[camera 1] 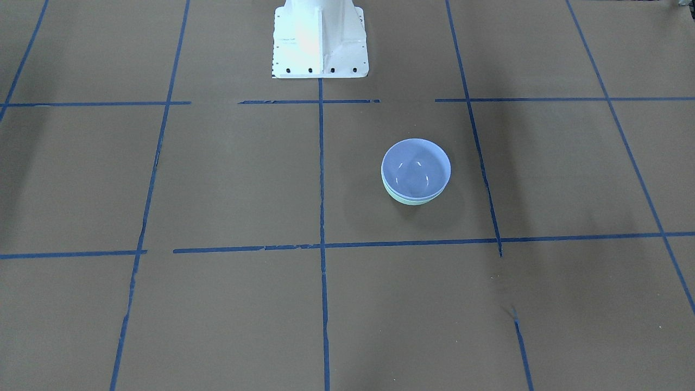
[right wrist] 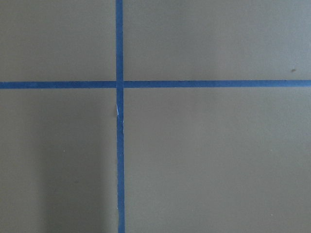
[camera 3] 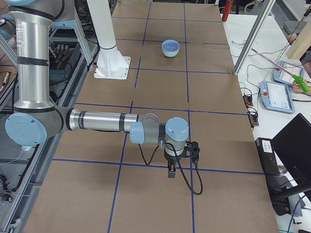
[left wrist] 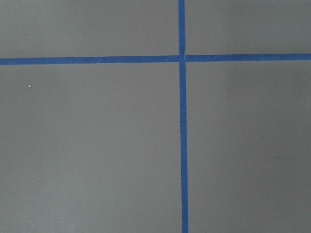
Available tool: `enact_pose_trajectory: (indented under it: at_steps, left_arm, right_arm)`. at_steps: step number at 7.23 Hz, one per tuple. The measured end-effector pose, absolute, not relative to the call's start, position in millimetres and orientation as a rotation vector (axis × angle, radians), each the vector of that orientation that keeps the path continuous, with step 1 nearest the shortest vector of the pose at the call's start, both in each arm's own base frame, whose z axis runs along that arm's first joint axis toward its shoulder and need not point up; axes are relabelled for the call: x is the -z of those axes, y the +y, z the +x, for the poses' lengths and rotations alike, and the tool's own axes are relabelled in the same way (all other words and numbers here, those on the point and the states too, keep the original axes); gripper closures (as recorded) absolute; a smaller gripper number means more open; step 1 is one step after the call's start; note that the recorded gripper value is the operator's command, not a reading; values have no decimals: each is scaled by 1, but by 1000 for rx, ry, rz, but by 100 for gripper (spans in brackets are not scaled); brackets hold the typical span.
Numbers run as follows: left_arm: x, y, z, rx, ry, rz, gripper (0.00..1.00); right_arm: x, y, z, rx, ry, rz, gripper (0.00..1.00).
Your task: Stack blue bowl on green bowl
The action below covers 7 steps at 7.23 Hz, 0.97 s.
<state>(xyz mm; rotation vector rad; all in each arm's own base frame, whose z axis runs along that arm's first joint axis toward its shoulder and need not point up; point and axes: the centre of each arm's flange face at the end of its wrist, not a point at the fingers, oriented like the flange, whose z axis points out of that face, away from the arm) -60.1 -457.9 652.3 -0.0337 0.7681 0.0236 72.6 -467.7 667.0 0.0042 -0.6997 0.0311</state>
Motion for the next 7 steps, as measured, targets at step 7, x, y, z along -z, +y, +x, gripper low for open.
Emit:
enact_pose_trajectory:
  at_steps: [7]
  left_arm:
    - [-659, -454, -68, -95, 769, -5, 0]
  right_arm:
    - [-667, -468, 73, -31, -701, 4, 0]
